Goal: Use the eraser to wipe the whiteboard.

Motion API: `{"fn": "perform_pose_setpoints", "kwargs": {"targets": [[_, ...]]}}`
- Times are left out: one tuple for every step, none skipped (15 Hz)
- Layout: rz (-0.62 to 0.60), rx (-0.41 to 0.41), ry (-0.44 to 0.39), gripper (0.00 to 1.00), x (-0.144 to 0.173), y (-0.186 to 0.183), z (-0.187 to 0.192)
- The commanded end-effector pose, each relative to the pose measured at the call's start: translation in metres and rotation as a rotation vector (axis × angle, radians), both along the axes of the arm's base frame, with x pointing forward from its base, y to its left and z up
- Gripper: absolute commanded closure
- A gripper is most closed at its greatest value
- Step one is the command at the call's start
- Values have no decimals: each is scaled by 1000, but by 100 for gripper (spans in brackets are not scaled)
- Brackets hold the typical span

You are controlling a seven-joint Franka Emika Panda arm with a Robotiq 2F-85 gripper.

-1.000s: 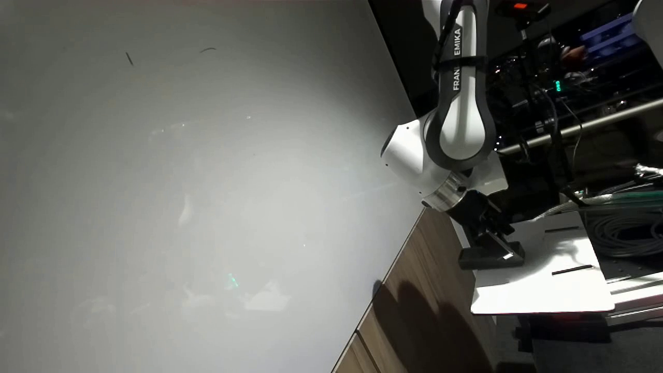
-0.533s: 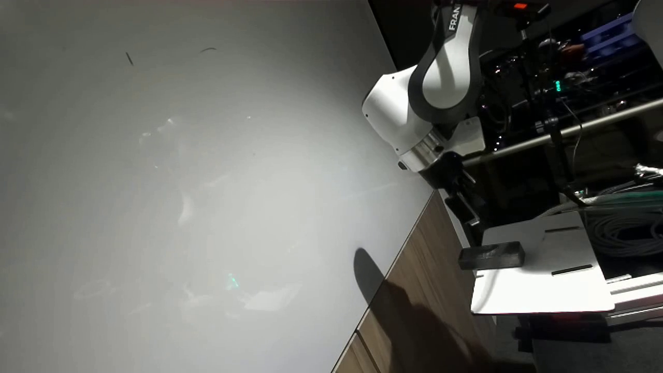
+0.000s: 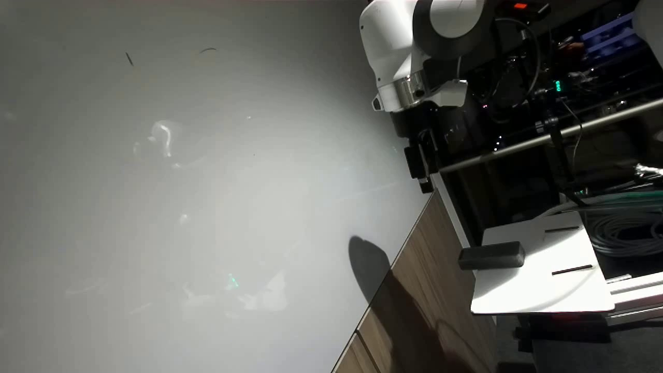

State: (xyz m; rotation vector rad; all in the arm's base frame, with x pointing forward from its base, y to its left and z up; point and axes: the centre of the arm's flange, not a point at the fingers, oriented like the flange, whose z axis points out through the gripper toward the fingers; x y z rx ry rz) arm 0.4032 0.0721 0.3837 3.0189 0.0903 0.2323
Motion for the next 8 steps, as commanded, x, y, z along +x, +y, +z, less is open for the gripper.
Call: {"fn": "perform_pose_setpoints", "kwargs": {"targets": [[13,19,-73,0,-18,9,18],[19,23,-55,0,-21,16,18],[17,4,-45,0,-10,9,14],[20,8,-48,0,-12,13,15],[24,8,-48,0,-14,15,15],[26,7,-46,0,-15,15,14],[26,7,-46,0,-15,15,14],[25,7,-45,0,-15,15,14]]}}
